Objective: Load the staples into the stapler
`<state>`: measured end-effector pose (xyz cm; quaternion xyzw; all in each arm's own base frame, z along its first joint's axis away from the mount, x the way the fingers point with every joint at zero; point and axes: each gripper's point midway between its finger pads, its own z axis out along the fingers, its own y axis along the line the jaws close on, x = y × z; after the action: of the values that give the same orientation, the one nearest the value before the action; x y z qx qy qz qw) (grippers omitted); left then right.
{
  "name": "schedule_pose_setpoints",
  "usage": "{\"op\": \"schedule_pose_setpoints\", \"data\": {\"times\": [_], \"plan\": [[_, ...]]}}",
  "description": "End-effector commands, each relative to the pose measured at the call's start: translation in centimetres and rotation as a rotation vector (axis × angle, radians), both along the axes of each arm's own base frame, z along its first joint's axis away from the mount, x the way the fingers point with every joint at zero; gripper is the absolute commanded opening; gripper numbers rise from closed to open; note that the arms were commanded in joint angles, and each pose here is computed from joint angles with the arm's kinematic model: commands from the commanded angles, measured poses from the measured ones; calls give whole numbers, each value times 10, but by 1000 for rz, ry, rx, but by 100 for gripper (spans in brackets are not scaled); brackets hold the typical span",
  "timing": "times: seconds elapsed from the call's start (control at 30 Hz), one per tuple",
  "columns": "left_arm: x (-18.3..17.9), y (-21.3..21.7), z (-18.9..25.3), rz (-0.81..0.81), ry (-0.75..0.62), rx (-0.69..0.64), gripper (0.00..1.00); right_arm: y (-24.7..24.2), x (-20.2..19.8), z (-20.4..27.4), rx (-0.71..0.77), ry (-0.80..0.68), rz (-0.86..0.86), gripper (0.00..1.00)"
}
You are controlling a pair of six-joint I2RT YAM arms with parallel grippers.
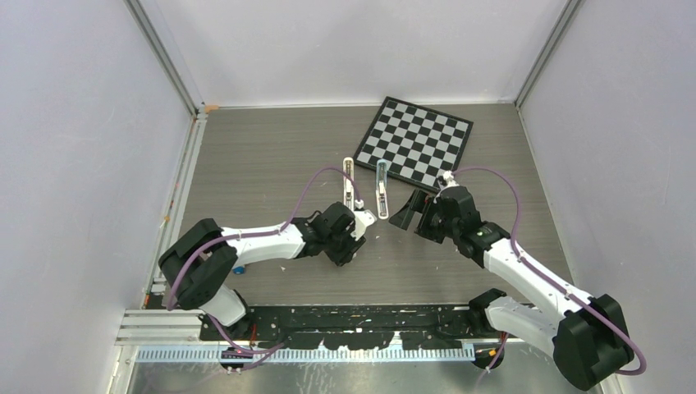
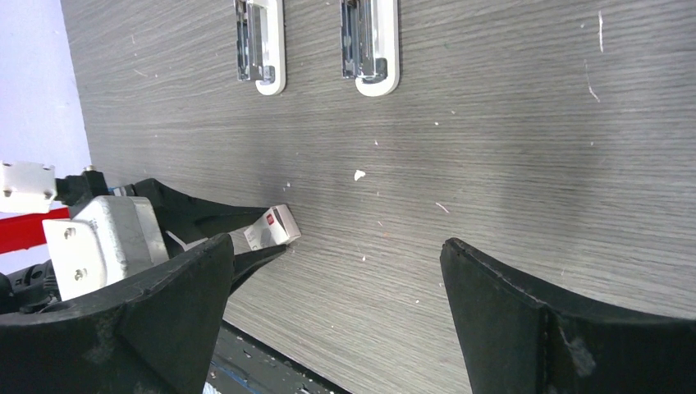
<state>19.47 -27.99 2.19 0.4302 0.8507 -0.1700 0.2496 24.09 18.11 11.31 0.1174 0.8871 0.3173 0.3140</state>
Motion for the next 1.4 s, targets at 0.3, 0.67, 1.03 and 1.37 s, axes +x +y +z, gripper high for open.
{"op": "schedule_pose_setpoints", "data": {"times": [0.3, 0.67, 1.03, 1.37], "plan": [[1, -10, 22, 2, -64, -110, 32, 15, -4, 5, 81, 14, 57, 100], [-7, -31, 70, -67, -144, -368, 32, 46, -15, -4, 180, 81, 236, 90], [-18, -39, 103, -130, -190, -509, 34, 71, -30, -5, 313, 135, 400, 77], [-17, -40, 111, -130, -209, -527, 36, 73, -40, -12, 338, 166, 436, 75]]}}
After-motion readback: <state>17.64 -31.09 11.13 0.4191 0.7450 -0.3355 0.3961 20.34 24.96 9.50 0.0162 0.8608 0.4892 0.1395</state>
